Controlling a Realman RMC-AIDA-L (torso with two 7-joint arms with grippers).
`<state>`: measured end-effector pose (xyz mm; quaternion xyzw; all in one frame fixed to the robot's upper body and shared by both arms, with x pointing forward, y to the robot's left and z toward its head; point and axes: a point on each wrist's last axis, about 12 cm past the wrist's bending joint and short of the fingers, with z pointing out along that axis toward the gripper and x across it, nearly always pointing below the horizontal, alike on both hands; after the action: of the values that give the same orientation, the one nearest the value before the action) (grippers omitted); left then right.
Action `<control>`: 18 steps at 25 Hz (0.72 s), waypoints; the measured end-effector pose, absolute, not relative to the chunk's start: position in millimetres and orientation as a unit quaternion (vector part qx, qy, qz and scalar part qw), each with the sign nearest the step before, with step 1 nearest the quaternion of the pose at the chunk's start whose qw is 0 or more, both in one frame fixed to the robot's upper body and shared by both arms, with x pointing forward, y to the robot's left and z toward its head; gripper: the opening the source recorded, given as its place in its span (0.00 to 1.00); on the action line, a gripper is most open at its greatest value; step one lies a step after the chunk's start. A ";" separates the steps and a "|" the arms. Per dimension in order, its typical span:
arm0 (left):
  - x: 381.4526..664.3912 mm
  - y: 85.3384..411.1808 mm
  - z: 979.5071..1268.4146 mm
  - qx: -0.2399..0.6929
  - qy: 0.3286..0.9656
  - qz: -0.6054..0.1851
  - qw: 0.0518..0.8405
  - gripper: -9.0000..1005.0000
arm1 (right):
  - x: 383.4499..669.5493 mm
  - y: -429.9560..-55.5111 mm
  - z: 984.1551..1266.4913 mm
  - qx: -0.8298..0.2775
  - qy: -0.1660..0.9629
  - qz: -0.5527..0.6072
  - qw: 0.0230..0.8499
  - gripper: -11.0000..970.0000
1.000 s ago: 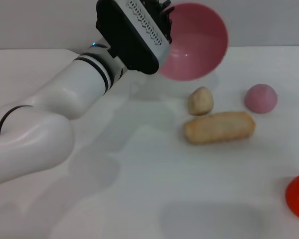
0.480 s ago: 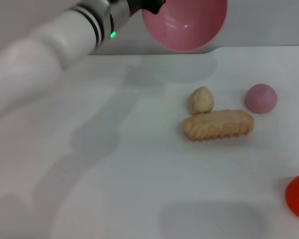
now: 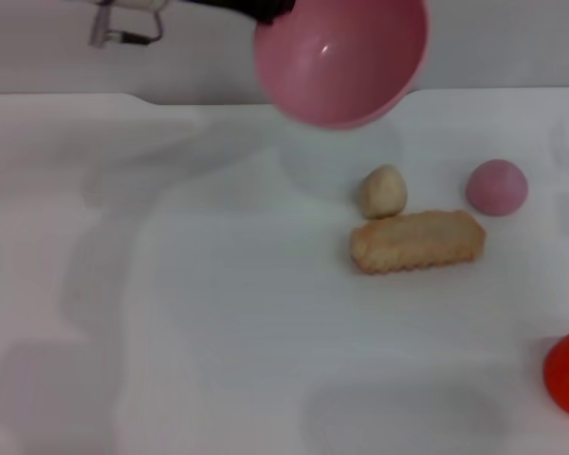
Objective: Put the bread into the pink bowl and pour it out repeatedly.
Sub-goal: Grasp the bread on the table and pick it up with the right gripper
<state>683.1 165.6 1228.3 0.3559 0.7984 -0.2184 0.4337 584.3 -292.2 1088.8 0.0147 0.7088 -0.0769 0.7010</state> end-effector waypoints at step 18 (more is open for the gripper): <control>648.5 207.7 1189.2 0.348 0.878 -0.189 0.267 0.08 | 631.0 -257.8 1167.0 -0.231 0.857 0.071 0.455 0.66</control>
<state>648.5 207.7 1189.2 0.3484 0.8782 -0.1892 0.2675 631.0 -257.8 1167.0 -0.2305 0.8571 0.0715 0.4552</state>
